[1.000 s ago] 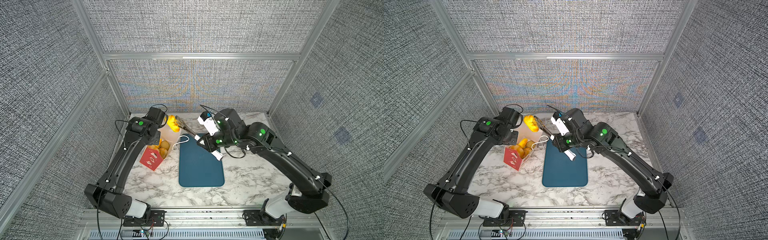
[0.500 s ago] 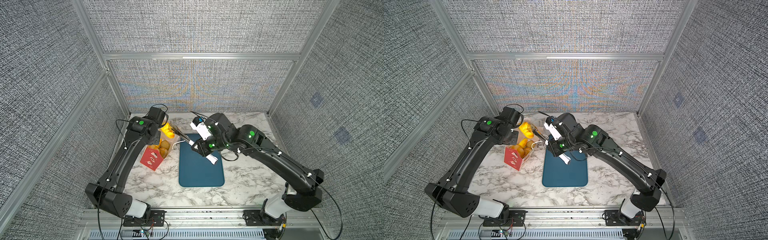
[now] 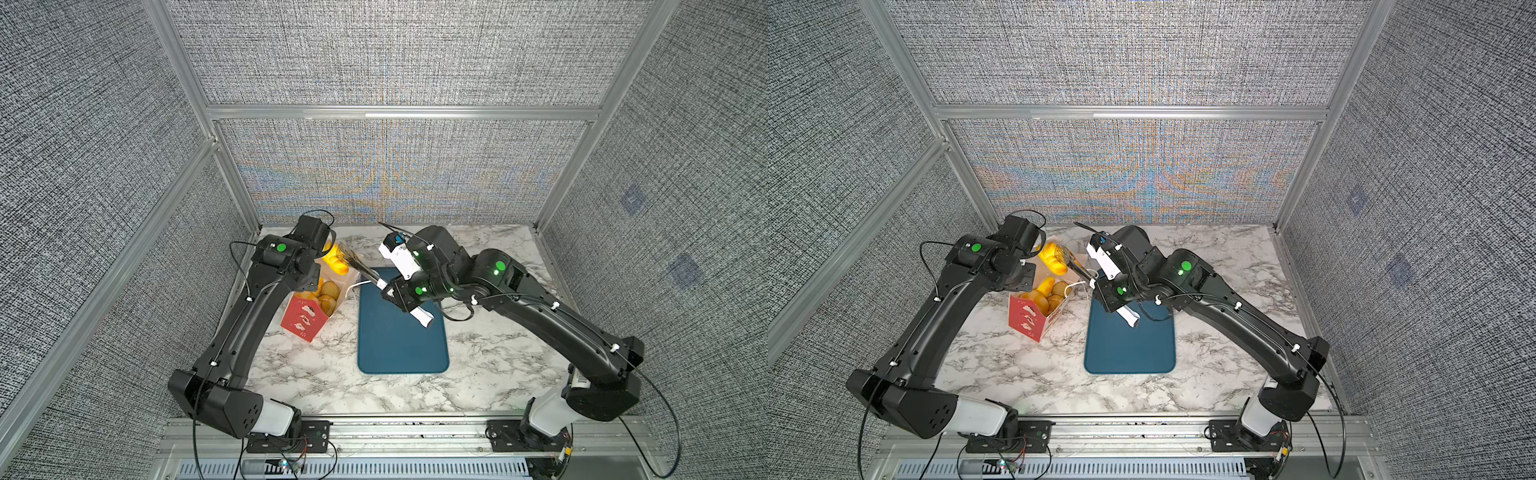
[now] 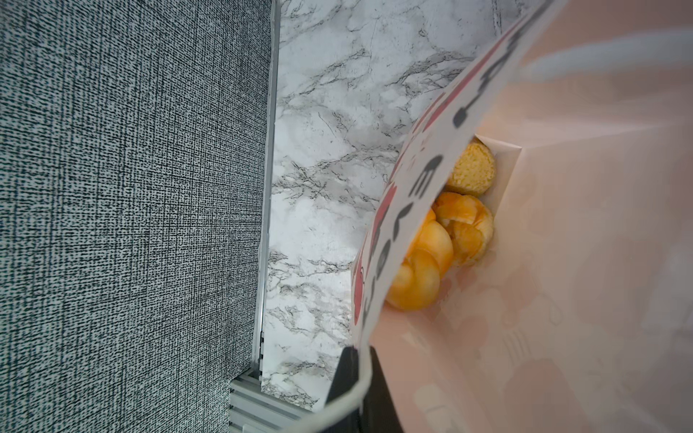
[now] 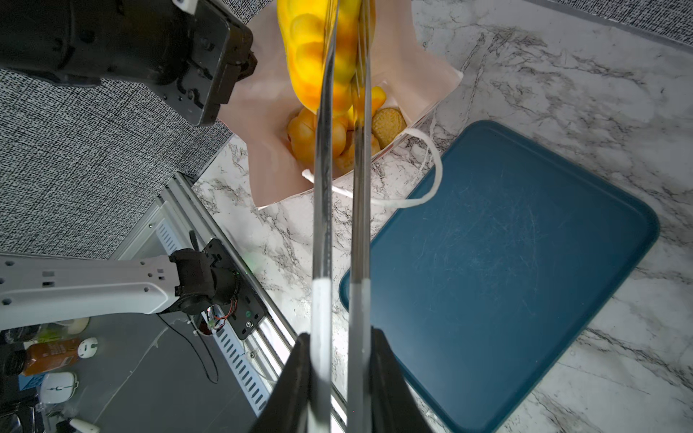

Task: Pack bread into a paper bag
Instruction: Place the fake bread in the paper bag.

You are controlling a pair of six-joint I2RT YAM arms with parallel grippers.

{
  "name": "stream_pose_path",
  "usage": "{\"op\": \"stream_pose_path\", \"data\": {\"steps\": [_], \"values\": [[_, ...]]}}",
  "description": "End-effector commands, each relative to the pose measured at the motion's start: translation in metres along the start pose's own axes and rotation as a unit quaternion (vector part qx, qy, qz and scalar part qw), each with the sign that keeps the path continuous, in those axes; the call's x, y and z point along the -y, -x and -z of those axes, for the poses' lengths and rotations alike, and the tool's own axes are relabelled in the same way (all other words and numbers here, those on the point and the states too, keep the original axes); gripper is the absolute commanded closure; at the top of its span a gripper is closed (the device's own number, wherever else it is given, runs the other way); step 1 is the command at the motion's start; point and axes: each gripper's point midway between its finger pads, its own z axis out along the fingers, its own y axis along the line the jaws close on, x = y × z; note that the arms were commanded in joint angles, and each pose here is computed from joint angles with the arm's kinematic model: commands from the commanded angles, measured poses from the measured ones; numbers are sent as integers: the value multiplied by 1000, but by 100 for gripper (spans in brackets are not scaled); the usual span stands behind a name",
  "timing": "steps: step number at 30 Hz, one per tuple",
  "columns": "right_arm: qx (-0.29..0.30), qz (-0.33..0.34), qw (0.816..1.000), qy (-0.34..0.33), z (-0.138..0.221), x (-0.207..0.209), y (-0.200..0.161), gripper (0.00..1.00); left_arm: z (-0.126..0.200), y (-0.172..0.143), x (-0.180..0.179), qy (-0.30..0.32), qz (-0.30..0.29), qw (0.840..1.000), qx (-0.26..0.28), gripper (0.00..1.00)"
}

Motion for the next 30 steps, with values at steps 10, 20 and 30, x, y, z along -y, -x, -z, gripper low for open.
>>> {"op": "stream_pose_path", "data": {"steps": [10,20,30], "values": [[23,7,1000,-9,3,4,12,76,3,0,-6,10,7,1000,6,98],[26,10,1000,-13,7,7,14,70,4,4,-5,9,9,1000,7,98],[29,8,999,-19,7,11,16,66,3,7,-3,7,7,1000,8,98]]}}
